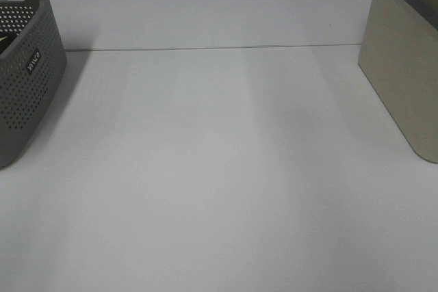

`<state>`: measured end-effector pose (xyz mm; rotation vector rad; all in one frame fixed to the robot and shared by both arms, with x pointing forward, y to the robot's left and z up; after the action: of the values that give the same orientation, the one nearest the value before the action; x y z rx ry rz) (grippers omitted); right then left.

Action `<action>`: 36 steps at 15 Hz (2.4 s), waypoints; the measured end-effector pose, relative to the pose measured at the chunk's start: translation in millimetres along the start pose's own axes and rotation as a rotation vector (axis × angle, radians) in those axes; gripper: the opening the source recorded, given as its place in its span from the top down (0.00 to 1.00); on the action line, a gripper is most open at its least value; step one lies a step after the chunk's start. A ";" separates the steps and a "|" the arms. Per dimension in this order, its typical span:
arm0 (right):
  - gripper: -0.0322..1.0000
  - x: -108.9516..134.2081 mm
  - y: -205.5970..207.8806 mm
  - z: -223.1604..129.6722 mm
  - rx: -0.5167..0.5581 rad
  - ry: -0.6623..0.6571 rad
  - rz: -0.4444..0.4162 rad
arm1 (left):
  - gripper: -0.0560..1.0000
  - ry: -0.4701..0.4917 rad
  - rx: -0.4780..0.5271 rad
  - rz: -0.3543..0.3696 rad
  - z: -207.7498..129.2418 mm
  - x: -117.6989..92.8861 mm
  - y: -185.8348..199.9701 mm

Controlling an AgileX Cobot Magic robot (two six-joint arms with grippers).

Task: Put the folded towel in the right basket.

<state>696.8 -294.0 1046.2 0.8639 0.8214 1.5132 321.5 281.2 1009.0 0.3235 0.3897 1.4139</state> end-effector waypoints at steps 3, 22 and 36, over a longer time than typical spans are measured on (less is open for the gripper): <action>0.38 63.9 27.3 -4.0 -0.041 0.125 0.023 | 0.02 0.000 0.000 0.000 0.0 0.0 0.0; 0.38 36.2 90.3 -336.5 -0.109 0.232 -0.018 | 0.02 0.000 0.000 0.000 0.0 0.0 0.0; 0.38 44.1 147.6 -348.0 -0.597 0.261 -0.030 | 0.02 0.000 0.000 0.000 0.0 0.0 0.0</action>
<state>318.4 -276.1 1009.9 0.2155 0.5094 1.7347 321.5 281.2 1009.0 0.3235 0.3897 1.4139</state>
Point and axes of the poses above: a point on each arm's last joint axis where the gripper is mounted, y pointing back along that axis away from the gripper, x along the wrist's bending axis when the last joint is at zero, z = x × y, the point moved 10 cm from there along -y, pointing out along that axis toward the gripper, and after that the axes turned 5 degrees about y, right-handed, at the moved point
